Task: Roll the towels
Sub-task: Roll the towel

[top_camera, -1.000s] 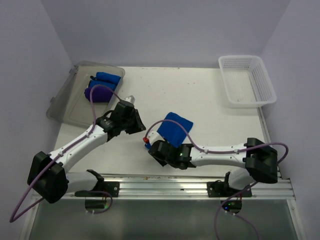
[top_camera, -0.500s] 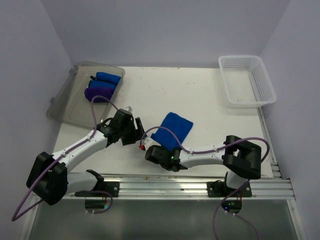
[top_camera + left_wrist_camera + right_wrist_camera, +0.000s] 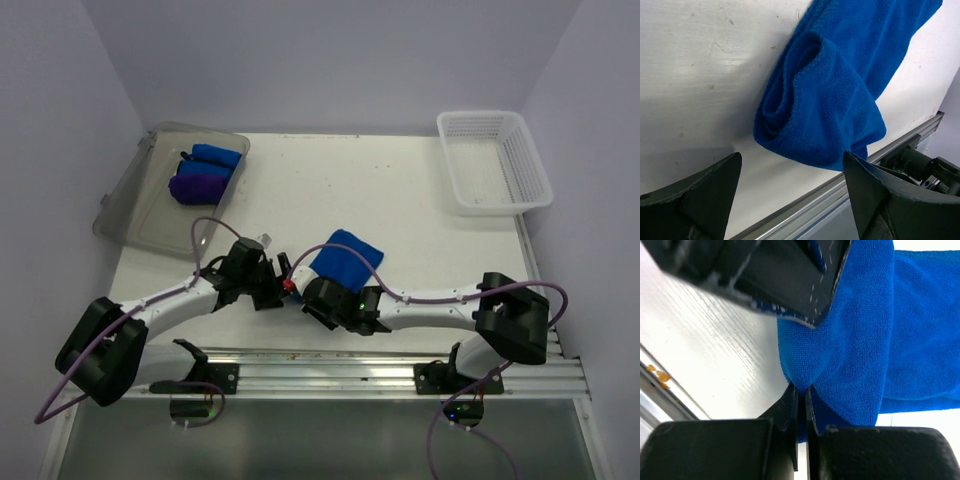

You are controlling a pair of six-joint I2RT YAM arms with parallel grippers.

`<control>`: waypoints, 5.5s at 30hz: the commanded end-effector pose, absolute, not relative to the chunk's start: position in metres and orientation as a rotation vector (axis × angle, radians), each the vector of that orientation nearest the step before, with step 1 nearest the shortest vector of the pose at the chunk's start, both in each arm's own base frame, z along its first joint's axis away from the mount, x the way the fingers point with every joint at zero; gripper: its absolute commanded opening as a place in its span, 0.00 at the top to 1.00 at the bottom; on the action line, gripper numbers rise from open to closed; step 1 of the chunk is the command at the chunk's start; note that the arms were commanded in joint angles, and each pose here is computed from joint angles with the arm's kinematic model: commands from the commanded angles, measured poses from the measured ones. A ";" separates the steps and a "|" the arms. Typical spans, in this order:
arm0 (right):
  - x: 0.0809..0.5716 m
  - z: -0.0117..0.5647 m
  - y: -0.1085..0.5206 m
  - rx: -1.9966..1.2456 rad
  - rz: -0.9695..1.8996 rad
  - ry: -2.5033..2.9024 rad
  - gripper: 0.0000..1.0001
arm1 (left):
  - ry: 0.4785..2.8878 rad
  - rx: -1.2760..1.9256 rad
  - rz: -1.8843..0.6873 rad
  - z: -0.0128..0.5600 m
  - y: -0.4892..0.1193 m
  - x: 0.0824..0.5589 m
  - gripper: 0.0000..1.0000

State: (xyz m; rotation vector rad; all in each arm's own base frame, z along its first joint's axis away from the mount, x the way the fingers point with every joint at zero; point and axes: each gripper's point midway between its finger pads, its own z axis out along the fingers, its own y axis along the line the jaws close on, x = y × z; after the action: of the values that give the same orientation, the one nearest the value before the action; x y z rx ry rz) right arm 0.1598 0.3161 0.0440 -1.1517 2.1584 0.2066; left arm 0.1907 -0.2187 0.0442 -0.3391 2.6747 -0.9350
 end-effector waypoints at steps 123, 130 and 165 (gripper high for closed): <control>0.183 0.091 0.284 -0.715 0.830 2.568 0.38 | 2.632 -0.307 -0.854 0.022 -0.232 0.228 0.66; 0.169 0.075 0.288 -0.877 0.717 2.526 0.37 | 2.647 -0.299 -0.847 0.019 -0.234 0.230 0.66; 0.141 0.027 0.301 -0.498 1.167 2.885 1.00 | 2.668 -0.296 -0.781 0.021 -0.227 0.242 0.66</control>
State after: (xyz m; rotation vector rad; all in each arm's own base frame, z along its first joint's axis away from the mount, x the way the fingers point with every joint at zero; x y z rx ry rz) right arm 0.1503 0.3062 0.0449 -0.5851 2.7970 1.1430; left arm 0.2381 -0.2417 0.0380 -0.2993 2.6341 -0.9028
